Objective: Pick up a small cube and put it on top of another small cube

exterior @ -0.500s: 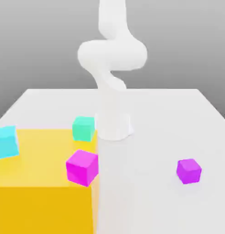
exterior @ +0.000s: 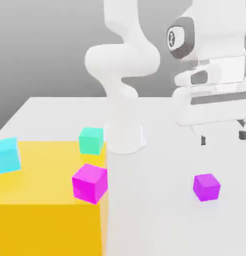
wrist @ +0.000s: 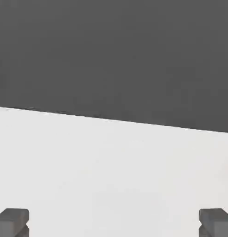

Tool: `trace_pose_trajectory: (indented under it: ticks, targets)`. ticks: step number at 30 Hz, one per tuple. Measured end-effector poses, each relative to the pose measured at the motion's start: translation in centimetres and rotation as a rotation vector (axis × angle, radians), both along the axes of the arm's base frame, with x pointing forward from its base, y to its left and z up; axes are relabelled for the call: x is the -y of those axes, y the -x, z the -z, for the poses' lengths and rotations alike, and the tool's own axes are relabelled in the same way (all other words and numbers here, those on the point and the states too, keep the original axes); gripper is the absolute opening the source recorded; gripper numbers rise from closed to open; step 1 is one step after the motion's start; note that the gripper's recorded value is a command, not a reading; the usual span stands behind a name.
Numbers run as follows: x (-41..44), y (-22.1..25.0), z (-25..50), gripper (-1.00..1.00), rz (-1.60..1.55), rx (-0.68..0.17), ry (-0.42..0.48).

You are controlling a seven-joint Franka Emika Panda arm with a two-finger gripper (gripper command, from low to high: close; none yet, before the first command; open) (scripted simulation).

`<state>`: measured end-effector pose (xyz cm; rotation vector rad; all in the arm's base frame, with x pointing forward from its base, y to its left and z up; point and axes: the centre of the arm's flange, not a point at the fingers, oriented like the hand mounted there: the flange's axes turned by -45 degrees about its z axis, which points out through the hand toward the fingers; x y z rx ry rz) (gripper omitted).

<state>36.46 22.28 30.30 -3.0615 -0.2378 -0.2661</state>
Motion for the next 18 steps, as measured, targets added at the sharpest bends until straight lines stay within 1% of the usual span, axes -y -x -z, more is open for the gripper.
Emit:
trace_pose_trajectory:
  ticks: [4, 5, 11, 12, 18]
  targets:
    - [-2.4, 6.0, 8.1, 0.00, -0.043, -0.127, 0.057]
    - [-2.8, 7.2, 9.6, 0.00, -0.057, -0.146, 0.068]
    - [-2.7, 7.9, 15.8, 0.00, -0.050, -0.166, 0.074]
    - [-2.7, 7.9, 16.5, -1.00, -0.051, -0.166, 0.075]
    - [-2.6, 8.0, 16.9, -1.00, -0.051, -0.165, 0.075]
